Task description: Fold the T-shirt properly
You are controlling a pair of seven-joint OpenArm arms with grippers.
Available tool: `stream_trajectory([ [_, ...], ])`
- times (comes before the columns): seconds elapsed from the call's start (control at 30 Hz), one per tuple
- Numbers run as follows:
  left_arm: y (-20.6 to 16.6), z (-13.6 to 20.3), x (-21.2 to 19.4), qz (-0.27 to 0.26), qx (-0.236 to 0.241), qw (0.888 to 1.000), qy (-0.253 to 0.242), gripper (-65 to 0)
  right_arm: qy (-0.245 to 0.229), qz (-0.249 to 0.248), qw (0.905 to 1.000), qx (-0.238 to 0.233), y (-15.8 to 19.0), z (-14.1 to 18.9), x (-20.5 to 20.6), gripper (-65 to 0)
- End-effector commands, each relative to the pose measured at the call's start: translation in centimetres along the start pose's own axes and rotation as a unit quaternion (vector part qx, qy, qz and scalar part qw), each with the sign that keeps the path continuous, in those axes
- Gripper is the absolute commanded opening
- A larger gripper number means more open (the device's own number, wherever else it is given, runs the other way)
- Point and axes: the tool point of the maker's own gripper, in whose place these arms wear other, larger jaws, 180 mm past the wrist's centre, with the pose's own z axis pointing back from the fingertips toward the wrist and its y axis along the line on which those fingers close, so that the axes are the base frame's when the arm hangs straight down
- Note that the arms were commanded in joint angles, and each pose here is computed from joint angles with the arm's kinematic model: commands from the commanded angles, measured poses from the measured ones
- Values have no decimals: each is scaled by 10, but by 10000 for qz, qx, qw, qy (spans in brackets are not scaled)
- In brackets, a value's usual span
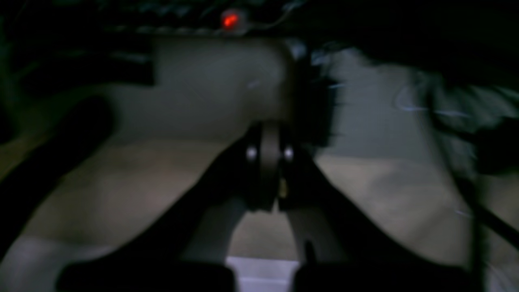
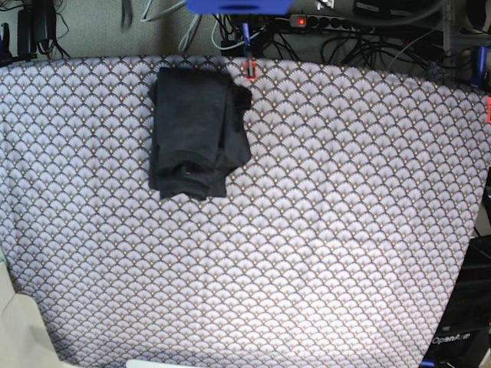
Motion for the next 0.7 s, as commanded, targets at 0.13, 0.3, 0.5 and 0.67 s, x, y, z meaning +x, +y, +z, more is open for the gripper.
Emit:
stream_trajectory([
  [0.13, -1, -3, -1, -53, 61, 10000, 47, -650, 150, 617, 9967, -503, -12, -11, 7, -650],
  [0.3, -3, -5, 6, -30, 74, 10000, -17, -650, 49, 827, 9937, -760, -17, -17, 24, -650],
  [0.5, -12, -5, 7, 27, 21, 10000, -30, -650, -72, 873, 9913, -979, -23, -19, 35, -650],
  [0.67, -11, -5, 7, 41, 27, 10000, -22, -650, -130, 903, 9907, -1009, -22, -21, 43, -650],
])
